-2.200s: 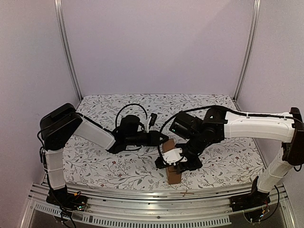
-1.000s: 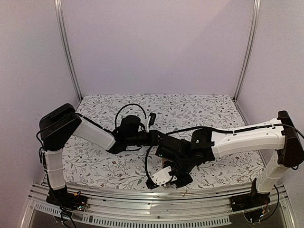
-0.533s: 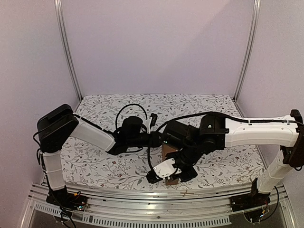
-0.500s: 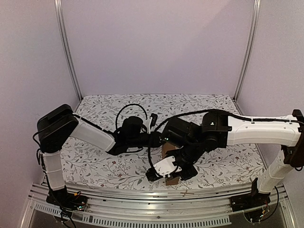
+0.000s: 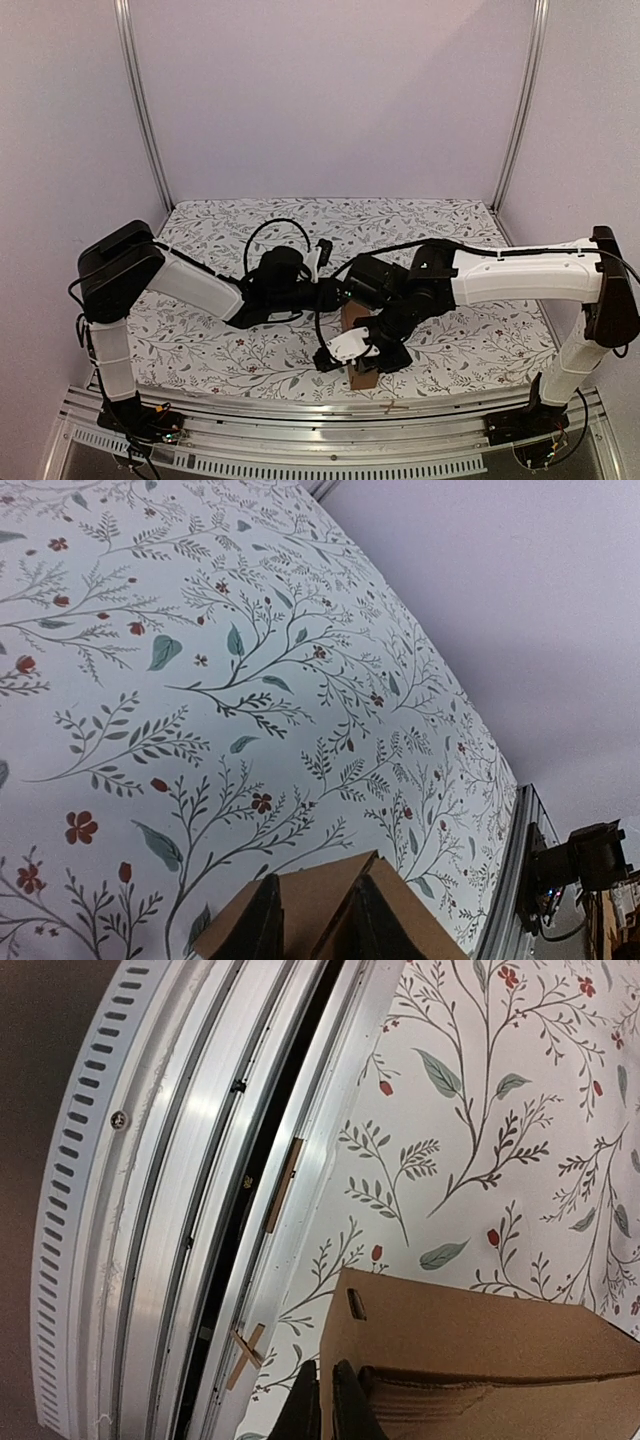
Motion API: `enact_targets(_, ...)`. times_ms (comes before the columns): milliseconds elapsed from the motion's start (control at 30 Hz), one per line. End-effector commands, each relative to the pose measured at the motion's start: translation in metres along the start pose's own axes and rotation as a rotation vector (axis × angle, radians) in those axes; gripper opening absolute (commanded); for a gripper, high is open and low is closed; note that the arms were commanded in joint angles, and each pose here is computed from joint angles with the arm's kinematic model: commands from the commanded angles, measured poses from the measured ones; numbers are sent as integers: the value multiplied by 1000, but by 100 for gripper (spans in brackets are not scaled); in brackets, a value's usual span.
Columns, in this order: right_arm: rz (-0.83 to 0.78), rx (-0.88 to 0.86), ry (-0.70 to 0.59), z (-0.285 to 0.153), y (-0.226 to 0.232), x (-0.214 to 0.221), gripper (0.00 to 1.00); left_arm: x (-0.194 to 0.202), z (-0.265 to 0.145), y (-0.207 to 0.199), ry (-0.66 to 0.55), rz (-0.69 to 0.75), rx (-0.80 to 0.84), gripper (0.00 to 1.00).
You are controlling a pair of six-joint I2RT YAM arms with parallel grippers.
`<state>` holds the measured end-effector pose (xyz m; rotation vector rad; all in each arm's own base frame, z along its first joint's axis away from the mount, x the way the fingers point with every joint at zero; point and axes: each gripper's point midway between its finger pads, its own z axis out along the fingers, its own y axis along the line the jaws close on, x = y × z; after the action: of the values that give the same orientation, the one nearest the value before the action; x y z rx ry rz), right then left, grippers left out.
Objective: Fold the paper box
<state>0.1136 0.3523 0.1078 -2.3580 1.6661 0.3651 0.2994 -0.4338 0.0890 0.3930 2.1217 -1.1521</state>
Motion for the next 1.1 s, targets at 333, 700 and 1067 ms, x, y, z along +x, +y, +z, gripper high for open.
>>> enact_targets(333,28,-44,39,20,5,13,4,69,-7,38,213,9,-144,23)
enact_targets(700,23,64,-55,-55,-18,-7,5,69,-7,36,213,34,-152,23)
enact_targets(1067,51,-33,61,18,-14,24,4,72,-6,38,225,38,-160,23)
